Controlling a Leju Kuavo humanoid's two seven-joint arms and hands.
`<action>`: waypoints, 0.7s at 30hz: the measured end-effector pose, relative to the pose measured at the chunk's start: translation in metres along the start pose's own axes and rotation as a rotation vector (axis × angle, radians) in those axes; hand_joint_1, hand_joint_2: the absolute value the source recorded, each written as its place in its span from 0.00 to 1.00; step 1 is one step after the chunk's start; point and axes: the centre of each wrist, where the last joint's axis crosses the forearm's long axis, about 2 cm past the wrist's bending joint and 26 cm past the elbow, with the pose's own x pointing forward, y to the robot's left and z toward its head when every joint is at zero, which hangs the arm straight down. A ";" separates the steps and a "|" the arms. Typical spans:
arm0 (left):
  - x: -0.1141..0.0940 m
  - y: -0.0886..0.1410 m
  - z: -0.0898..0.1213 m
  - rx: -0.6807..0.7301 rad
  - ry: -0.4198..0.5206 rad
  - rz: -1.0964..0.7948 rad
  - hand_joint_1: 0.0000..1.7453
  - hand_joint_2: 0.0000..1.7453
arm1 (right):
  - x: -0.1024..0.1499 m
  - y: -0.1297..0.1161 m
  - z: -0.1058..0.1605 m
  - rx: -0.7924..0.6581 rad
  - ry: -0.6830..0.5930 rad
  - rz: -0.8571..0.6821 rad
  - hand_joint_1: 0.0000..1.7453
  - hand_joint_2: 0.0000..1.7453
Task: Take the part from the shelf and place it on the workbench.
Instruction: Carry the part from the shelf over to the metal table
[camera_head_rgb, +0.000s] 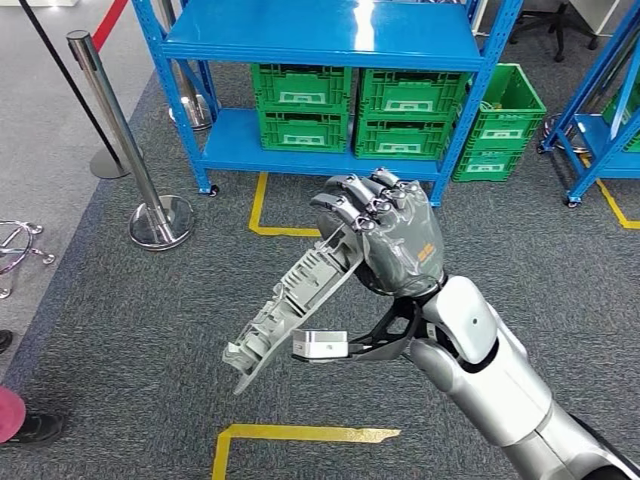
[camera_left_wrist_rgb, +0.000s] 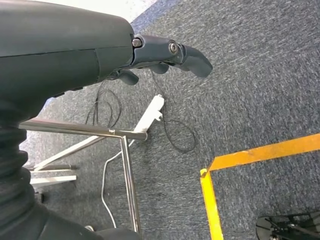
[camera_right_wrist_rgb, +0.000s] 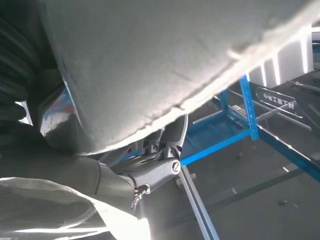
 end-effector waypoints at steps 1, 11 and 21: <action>0.000 0.000 0.000 -0.001 0.001 0.001 0.00 1.00 | 0.000 0.000 0.000 -0.002 -0.002 0.002 1.00 1.00; 0.000 0.000 0.000 -0.004 0.010 0.009 0.00 1.00 | 0.000 -0.001 -0.002 -0.005 -0.002 0.001 1.00 1.00; 0.000 0.000 0.000 -0.008 0.016 0.016 0.00 1.00 | -0.001 0.000 -0.002 -0.002 0.018 -0.018 1.00 1.00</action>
